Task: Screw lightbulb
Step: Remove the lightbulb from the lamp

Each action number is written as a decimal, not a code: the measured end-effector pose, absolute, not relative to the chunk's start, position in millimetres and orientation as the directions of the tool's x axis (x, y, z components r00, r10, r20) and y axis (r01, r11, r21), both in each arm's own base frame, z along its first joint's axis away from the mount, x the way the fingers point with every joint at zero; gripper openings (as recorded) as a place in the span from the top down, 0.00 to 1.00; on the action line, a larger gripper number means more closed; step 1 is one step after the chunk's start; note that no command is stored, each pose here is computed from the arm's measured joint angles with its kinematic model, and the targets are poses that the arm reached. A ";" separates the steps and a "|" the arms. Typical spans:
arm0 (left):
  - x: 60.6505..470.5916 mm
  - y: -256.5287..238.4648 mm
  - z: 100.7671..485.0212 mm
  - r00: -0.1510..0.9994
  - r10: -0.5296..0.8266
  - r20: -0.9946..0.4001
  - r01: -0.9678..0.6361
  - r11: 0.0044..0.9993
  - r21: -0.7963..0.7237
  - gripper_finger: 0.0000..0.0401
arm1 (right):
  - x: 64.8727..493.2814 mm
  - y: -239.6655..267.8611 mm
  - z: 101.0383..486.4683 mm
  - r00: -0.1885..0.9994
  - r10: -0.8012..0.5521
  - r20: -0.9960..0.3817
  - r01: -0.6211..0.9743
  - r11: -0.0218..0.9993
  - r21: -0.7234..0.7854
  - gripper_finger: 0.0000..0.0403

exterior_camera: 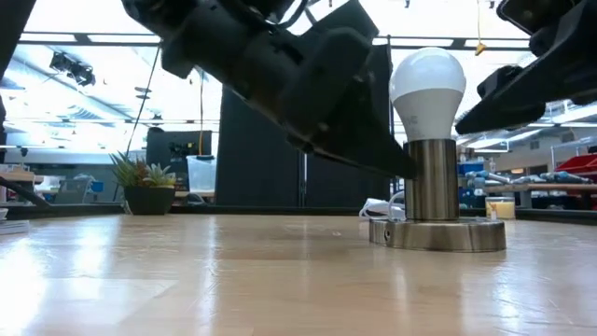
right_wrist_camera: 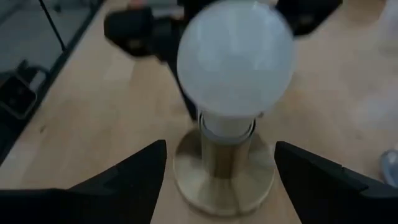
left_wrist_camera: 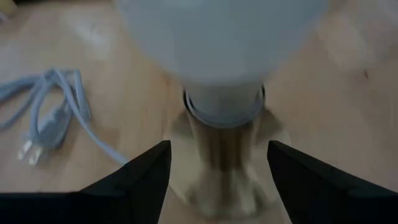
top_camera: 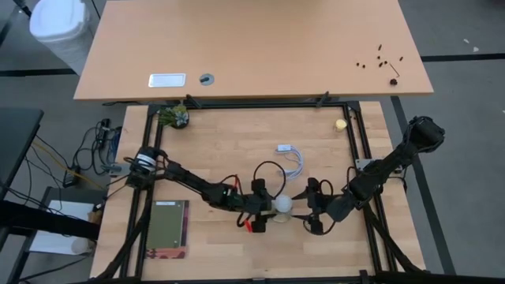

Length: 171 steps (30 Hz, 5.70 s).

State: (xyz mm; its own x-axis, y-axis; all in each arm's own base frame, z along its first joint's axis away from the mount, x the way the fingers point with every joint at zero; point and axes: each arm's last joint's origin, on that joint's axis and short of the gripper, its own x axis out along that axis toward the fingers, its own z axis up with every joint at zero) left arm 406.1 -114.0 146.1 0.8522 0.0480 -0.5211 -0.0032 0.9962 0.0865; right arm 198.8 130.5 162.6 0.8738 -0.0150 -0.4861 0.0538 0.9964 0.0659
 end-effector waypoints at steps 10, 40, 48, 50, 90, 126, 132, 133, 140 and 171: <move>402.7 -120.3 141.7 0.836 0.045 -0.546 -0.017 0.998 0.055 0.34 | 214.7 133.7 209.1 0.710 -0.064 -0.701 0.106 0.994 0.017 0.23; 381.7 -123.6 110.8 0.921 0.065 -0.384 -0.063 0.998 0.019 0.34 | 286.0 128.4 260.0 0.341 -0.033 -0.939 -0.039 0.998 -0.050 0.12; 385.9 -122.1 115.1 0.940 0.068 -0.333 -0.069 0.998 0.008 0.34 | 298.1 121.6 253.0 0.318 0.055 -0.947 -0.043 0.998 0.043 0.01; 386.7 -121.8 116.8 0.946 0.063 -0.317 -0.065 0.998 0.005 0.34 | 299.6 119.6 252.3 0.321 0.043 -0.946 -0.033 0.999 0.034 0.02; 413.6 -112.0 93.8 0.949 0.003 -0.316 0.007 1.000 0.031 0.34 | 310.9 119.2 255.9 0.438 0.025 -0.899 -0.068 0.998 -0.005 0.05; 420.8 -112.5 106.6 0.974 0.050 -0.222 -0.044 0.998 0.034 0.53 | 308.6 123.5 255.7 0.435 0.022 -0.900 0.056 0.997 0.052 0.07; 420.6 -112.7 106.4 0.973 0.049 -0.224 -0.051 0.999 -0.004 0.53 | 315.3 129.1 239.2 0.398 0.005 -0.918 0.030 0.999 0.018 0.07; 420.6 -112.7 106.4 0.973 0.049 -0.224 -0.051 0.999 -0.004 0.53 | 316.8 130.7 234.2 0.377 0.000 -0.926 0.015 1.000 0.006 0.07; 420.5 -112.8 106.3 0.973 0.048 -0.225 -0.051 0.999 -0.006 0.53 | 328.0 135.1 234.0 0.328 -0.010 -0.945 -0.011 1.000 -0.014 0.07; 420.7 -112.7 106.2 0.973 0.026 -0.228 -0.029 1.000 -0.009 0.53 | 329.4 135.1 224.7 0.285 -0.049 -0.957 -0.178 0.979 -0.103 0.36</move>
